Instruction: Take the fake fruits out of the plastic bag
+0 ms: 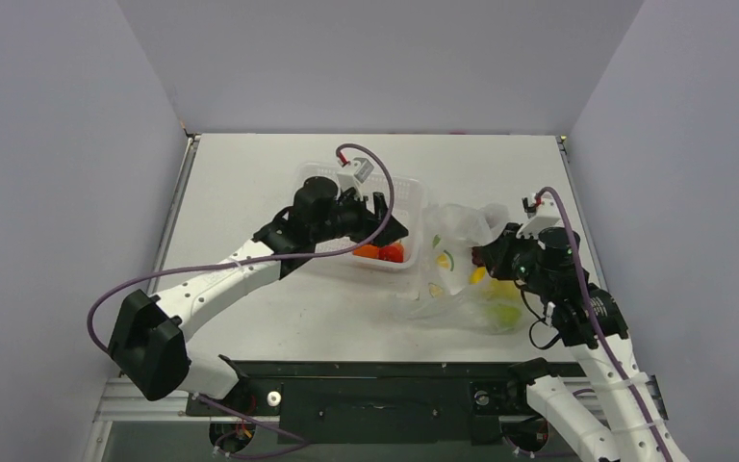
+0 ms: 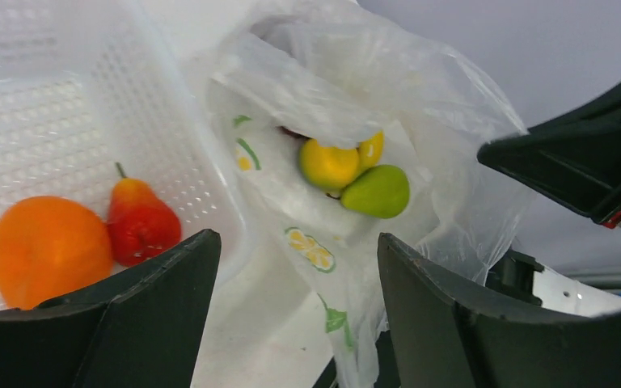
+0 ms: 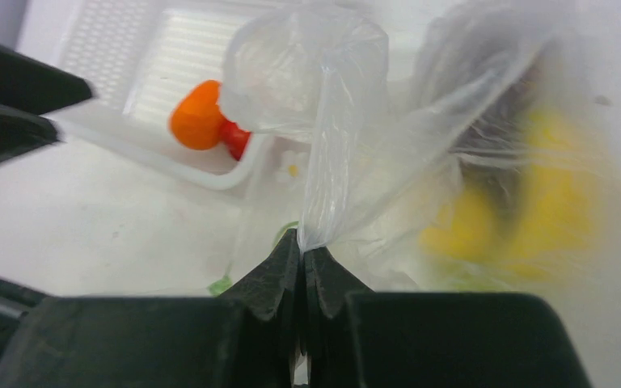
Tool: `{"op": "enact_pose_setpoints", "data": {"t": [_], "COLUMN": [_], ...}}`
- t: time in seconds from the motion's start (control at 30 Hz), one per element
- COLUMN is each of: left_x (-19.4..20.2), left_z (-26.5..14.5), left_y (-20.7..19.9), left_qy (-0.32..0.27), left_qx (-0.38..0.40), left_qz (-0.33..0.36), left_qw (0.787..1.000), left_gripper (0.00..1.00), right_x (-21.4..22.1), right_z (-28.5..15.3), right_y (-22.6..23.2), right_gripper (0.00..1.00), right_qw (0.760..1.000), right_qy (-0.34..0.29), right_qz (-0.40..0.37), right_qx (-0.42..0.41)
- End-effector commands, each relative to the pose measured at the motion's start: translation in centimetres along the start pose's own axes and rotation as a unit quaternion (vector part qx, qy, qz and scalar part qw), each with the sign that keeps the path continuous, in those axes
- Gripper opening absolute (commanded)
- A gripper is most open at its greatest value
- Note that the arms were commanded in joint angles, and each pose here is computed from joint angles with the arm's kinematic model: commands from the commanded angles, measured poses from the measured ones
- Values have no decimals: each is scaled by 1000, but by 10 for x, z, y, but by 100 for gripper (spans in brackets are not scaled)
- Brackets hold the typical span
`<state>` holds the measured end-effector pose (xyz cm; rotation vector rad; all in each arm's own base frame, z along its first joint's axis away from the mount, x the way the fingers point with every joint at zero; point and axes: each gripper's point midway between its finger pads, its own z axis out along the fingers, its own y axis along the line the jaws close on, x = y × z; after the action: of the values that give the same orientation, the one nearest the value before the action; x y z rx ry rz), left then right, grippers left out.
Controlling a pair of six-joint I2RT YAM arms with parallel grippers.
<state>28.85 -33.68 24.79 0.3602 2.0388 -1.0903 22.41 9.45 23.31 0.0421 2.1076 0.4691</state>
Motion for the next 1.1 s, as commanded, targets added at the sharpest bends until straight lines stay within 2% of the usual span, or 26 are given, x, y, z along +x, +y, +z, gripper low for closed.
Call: {"op": "enact_pose_setpoints", "data": {"t": [0.0,0.1,0.33,0.5,0.63,0.87,1.07], "left_x": [6,24,63,94,117,149,155], "left_z": [6,14,37,60,79,114,140], "left_y": [-62,-80,-109,-100,-84,-60,-57], "left_qy": [-21,-10,31,65,96,136,129], "left_qx": [118,142,166,135,110,49,13], "left_qz": [0,-2,3,12,8,40,66], "left_qw": [993,990,986,989,989,989,989], "left_gripper": [69,69,67,66,60,57,59], "right_x": [-45,-59,-47,-36,-22,-15,-16], "right_z": [-25,-33,-31,-30,-26,-24,-24], "right_y": [72,90,94,67,38,32,33], "right_gripper": [0,0,0,0,0,0,0], "right_qw": [980,968,967,983,994,996,996], "right_qy": [-79,-107,-80,-74,-52,-41,-40], "right_qz": [-5,4,8,5,3,1,-2], "right_qx": [-181,-226,-243,-170,-95,-82,-84]}}
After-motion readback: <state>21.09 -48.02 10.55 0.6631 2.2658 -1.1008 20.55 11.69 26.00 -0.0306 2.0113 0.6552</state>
